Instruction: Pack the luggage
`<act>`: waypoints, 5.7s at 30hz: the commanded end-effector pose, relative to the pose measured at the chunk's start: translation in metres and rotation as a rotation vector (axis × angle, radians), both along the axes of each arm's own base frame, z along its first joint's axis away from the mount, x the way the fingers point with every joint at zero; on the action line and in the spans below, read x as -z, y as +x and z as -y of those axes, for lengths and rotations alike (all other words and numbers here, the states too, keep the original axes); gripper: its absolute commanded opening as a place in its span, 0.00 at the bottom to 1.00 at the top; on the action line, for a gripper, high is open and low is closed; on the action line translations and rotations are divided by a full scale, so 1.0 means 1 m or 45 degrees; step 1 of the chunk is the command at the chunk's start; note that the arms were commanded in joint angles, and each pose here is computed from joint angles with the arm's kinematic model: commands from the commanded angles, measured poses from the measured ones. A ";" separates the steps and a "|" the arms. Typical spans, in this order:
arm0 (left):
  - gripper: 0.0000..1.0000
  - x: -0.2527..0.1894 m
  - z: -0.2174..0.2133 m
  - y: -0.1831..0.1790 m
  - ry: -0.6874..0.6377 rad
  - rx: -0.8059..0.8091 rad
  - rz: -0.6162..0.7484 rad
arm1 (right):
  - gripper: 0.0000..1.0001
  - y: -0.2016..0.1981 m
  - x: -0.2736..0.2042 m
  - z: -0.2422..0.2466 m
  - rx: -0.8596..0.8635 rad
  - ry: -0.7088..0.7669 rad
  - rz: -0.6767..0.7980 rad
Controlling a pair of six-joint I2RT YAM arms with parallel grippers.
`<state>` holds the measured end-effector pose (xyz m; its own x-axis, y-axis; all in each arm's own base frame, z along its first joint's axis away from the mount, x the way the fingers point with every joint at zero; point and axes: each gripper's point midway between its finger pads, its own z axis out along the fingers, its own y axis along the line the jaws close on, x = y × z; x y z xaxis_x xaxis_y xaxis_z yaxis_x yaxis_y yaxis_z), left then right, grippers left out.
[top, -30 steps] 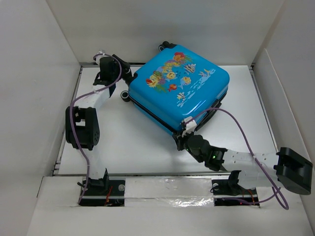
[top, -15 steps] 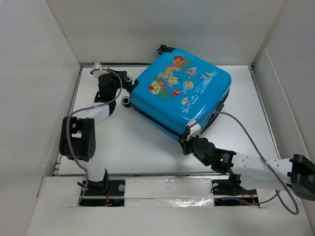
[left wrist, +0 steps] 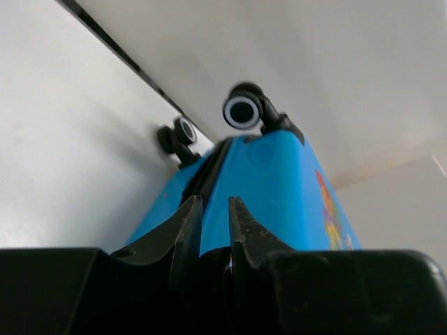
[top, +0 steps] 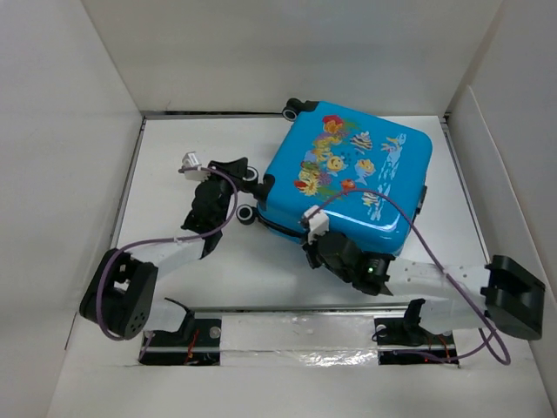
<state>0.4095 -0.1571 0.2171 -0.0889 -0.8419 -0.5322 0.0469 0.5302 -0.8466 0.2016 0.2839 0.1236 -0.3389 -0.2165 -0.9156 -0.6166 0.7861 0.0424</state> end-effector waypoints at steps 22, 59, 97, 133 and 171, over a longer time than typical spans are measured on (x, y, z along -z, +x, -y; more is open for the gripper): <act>0.00 0.082 0.021 -0.152 0.221 0.400 -0.272 | 0.67 -0.112 -0.131 -0.141 -0.851 0.394 0.064; 0.00 0.062 0.061 -0.191 0.333 0.622 0.013 | 0.96 0.190 -0.145 0.061 -0.181 0.569 -0.055; 0.00 0.016 0.161 -0.177 0.244 0.818 0.133 | 0.00 0.001 -0.090 0.102 0.055 0.542 0.330; 0.00 0.022 0.163 -0.180 0.292 0.832 0.084 | 0.17 0.048 -0.046 0.054 0.022 0.392 0.399; 0.78 -0.009 0.089 -0.133 0.864 0.555 -0.266 | 0.00 -0.033 -0.039 -0.051 -0.072 0.431 0.152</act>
<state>0.2572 -0.2828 0.1591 -0.6327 -0.0357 -0.7736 0.3607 0.8704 -0.3351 0.2066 0.2678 0.1215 -0.2000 -0.0824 -0.9763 -0.4187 0.9081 0.0091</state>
